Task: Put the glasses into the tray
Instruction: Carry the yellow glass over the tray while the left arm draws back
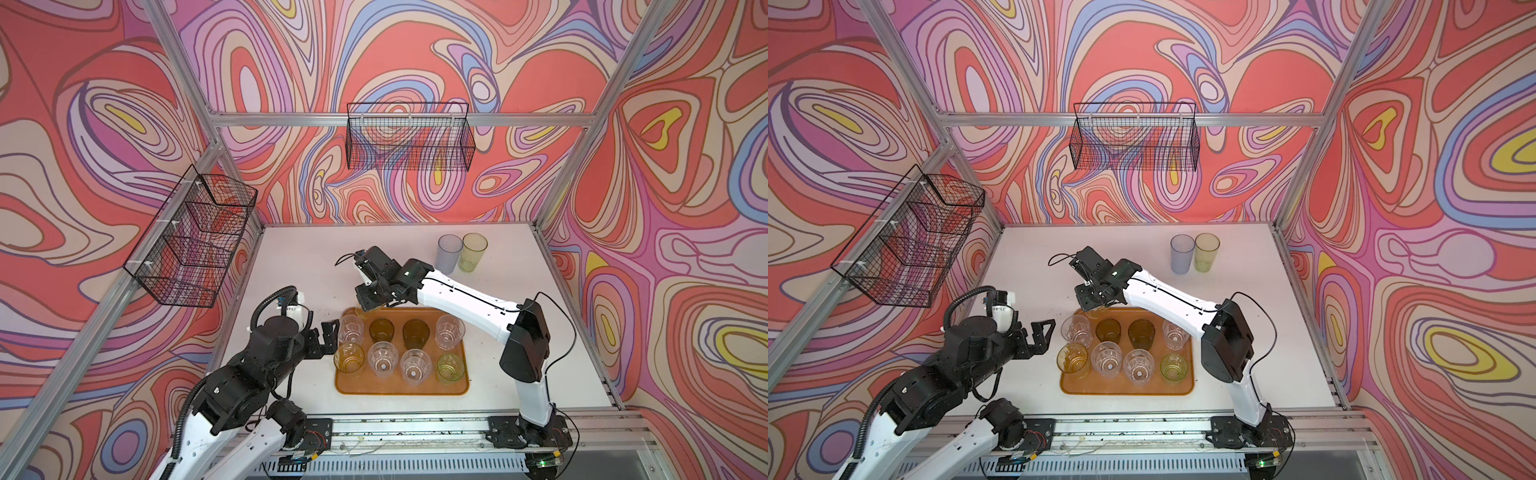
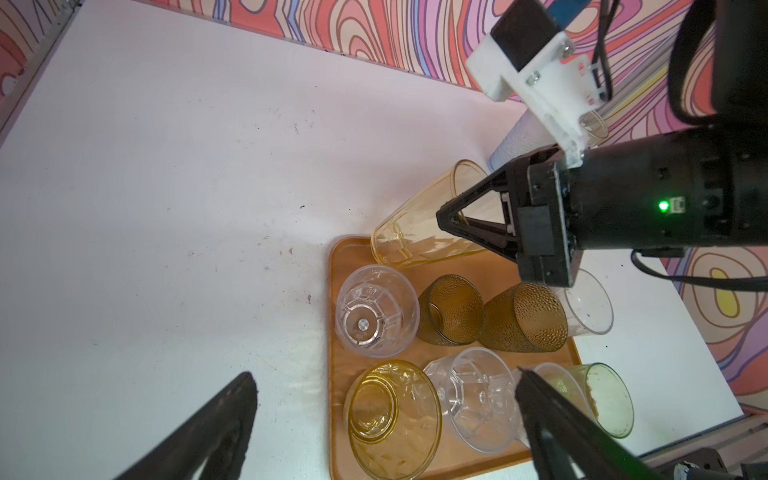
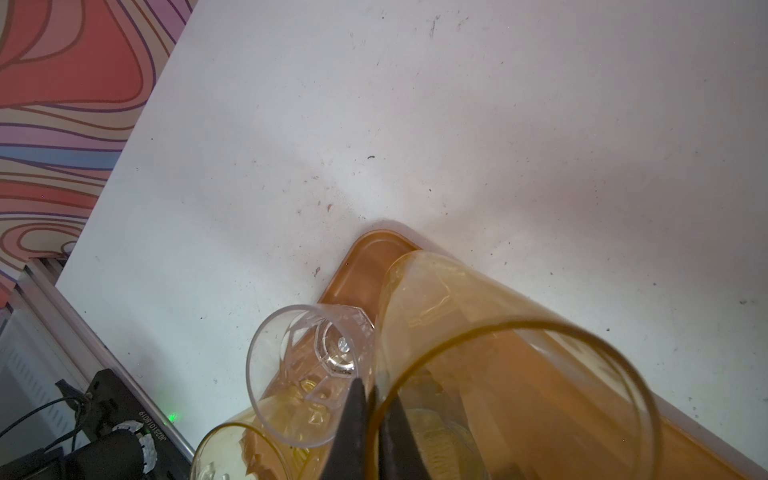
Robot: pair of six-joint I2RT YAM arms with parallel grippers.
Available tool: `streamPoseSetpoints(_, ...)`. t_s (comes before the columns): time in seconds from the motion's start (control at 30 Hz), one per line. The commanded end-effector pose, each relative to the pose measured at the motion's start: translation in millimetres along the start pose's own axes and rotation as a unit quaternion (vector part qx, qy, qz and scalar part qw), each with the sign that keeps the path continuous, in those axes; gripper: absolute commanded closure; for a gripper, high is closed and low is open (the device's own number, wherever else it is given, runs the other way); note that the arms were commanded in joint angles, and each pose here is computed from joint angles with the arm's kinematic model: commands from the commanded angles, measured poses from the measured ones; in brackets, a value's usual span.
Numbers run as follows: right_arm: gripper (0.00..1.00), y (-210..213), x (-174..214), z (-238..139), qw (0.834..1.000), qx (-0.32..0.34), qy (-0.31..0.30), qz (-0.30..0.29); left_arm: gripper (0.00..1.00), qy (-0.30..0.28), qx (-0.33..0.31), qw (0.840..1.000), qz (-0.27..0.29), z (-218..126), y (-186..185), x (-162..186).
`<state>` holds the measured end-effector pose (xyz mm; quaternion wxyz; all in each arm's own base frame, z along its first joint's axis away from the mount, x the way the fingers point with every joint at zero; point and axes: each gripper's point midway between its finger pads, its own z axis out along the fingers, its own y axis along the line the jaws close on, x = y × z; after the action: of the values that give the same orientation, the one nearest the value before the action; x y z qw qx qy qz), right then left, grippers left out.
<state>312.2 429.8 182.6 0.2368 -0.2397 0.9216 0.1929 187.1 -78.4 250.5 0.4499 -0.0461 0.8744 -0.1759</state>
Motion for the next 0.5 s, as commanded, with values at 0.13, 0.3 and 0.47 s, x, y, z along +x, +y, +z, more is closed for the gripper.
streamPoseSetpoints(0.13, 1.00, 7.1, -1.4, 5.2, 1.000, 0.017, 0.009, -0.015, 0.00, -0.014, -0.033, 0.999, -0.016, -4.8, 23.2, 11.5)
streamPoseSetpoints(0.3, 1.00, 12.8, 4.7, 10.6, 0.999, 0.021, 0.022, -0.022, 0.00, -0.013, -0.036, 0.999, -0.011, -6.0, 26.5, 15.1)
streamPoseSetpoints(0.47, 1.00, 14.8, 9.2, 16.7, 0.999, 0.026, 0.033, -0.025, 0.00, -0.017, -0.045, 0.999, -0.013, -8.7, 34.1, 19.4)
